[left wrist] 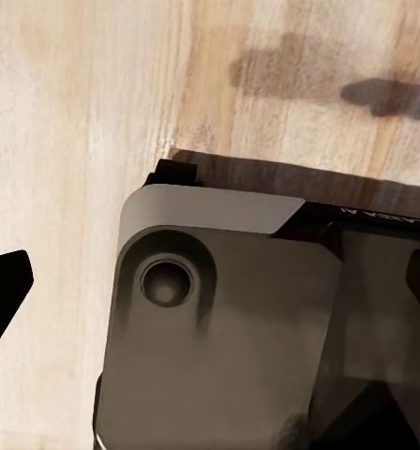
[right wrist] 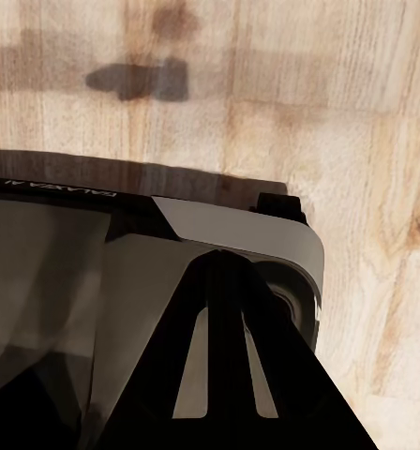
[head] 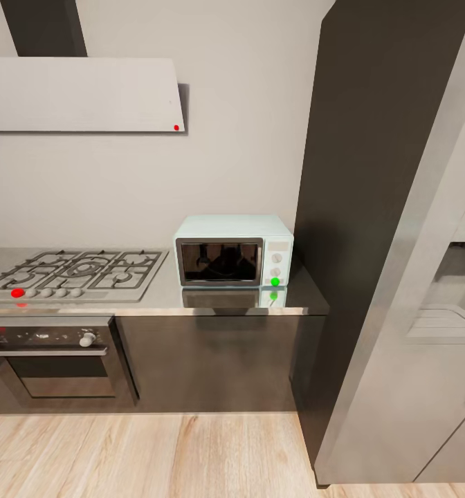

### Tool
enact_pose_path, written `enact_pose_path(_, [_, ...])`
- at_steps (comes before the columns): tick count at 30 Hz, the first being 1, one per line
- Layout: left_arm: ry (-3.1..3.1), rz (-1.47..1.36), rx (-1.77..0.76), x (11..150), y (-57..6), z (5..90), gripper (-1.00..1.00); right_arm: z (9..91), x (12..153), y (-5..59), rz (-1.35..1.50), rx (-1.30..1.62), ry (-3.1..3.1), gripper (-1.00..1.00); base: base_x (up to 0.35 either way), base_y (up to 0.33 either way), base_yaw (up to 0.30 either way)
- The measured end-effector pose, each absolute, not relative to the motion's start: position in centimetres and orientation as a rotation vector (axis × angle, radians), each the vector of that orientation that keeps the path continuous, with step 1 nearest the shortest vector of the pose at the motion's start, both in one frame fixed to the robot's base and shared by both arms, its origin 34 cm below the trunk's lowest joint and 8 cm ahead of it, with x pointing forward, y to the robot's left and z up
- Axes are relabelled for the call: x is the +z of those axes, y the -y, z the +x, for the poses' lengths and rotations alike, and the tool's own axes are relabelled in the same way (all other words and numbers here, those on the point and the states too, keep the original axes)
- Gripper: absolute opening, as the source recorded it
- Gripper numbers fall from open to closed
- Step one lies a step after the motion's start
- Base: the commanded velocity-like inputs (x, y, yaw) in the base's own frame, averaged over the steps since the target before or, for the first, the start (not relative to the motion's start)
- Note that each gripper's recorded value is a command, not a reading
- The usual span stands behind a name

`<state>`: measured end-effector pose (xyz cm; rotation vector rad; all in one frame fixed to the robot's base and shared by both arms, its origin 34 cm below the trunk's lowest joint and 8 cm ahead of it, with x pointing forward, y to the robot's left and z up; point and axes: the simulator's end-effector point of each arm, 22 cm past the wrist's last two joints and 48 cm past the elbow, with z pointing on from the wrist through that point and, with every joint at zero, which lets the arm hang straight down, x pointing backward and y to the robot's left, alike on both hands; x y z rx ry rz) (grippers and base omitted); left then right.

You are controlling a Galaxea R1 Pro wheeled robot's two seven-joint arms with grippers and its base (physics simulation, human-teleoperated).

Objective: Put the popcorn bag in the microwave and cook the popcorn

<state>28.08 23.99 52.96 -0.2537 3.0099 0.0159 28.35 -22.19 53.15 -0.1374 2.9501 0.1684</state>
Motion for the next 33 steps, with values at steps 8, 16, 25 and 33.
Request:
enact_pose_path(8, [-3.01, -0.254, 0.016, 53.0, -24.0, 28.1, 1.0, 28.4, 53.2, 22.2, -0.138, 0.168, -2.95, -1.0, 0.0, 0.0, 0.0])
enact_pose_path(16, [-3.01, -0.254, 0.016, 53.0, -24.0, 28.1, 1.0, 28.4, 53.2, 22.2, -0.137, 0.168, -2.95, -1.0, 0.0, 0.0, 0.0])
enact_pose_path(25, [-3.01, -0.254, 0.016, 53.0, -24.0, 28.1, 1.0, 28.4, 53.2, 22.2, -0.137, 0.168, -2.95, -1.0, 0.0, 0.0, 0.0])
enact_pose_path(33, [-3.01, -0.254, 0.016, 53.0, -24.0, 28.1, 1.0, 28.3, 53.3, 19.4, -0.148, 0.221, -2.946, -1.0, 0.0, 0.0, 0.0])
